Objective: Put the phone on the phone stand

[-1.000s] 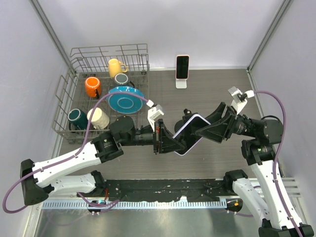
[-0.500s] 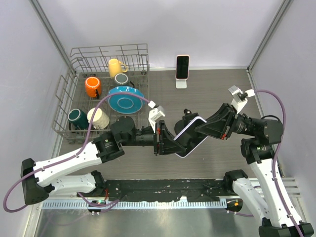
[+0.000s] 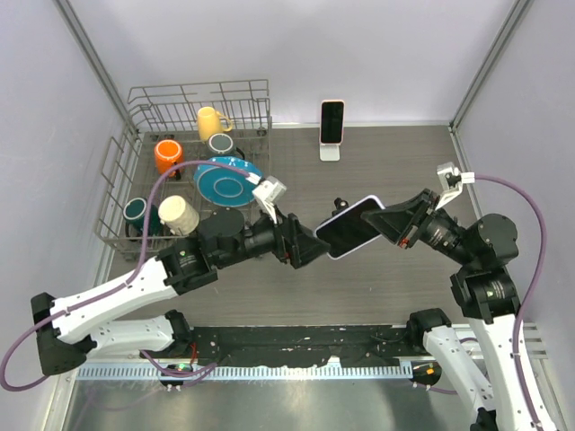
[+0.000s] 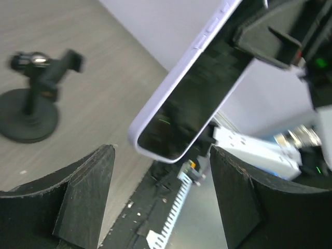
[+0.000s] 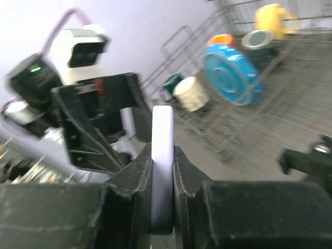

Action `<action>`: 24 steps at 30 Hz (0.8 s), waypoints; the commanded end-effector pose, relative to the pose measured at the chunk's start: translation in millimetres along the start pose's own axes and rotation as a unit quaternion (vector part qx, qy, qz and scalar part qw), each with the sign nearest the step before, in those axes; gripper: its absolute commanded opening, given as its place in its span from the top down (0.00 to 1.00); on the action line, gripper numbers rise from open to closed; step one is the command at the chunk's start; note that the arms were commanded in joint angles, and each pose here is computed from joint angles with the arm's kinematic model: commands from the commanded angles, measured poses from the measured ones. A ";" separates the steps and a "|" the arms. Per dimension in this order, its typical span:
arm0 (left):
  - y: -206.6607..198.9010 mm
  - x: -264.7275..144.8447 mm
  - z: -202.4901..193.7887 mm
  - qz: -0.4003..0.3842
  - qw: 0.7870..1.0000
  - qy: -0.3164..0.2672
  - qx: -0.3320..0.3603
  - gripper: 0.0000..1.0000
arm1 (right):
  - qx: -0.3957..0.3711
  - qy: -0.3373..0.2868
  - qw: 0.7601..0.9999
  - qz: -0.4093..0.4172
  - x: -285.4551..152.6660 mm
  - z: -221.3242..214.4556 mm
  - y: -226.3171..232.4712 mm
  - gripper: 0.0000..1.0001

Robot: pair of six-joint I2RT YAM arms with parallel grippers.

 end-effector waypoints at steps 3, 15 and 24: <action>40.3 -9.4 8.8 0.229 0.973 -0.021 -0.016 0.25 | -0.035 -0.173 0.949 -0.260 -36.2 27.3 -14.3 0.99; 65.9 82.7 -28.3 0.345 0.937 0.024 0.046 0.23 | -0.074 -0.237 0.837 -0.488 -92.3 49.0 -8.6 0.99; 87.9 122.4 -44.5 0.384 0.917 0.030 0.098 0.43 | -0.088 -0.127 0.902 -0.404 -62.4 37.1 -16.4 0.99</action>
Point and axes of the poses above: each gripper's point midway between its finger pads, its own x axis out along the fingers, its own y axis along the line the jaws close on, z = x × y, the point moved 8 cm from there along -x, back along the fingers, and after that the axes turned 10 degrees about x, right-handed, at the moved point
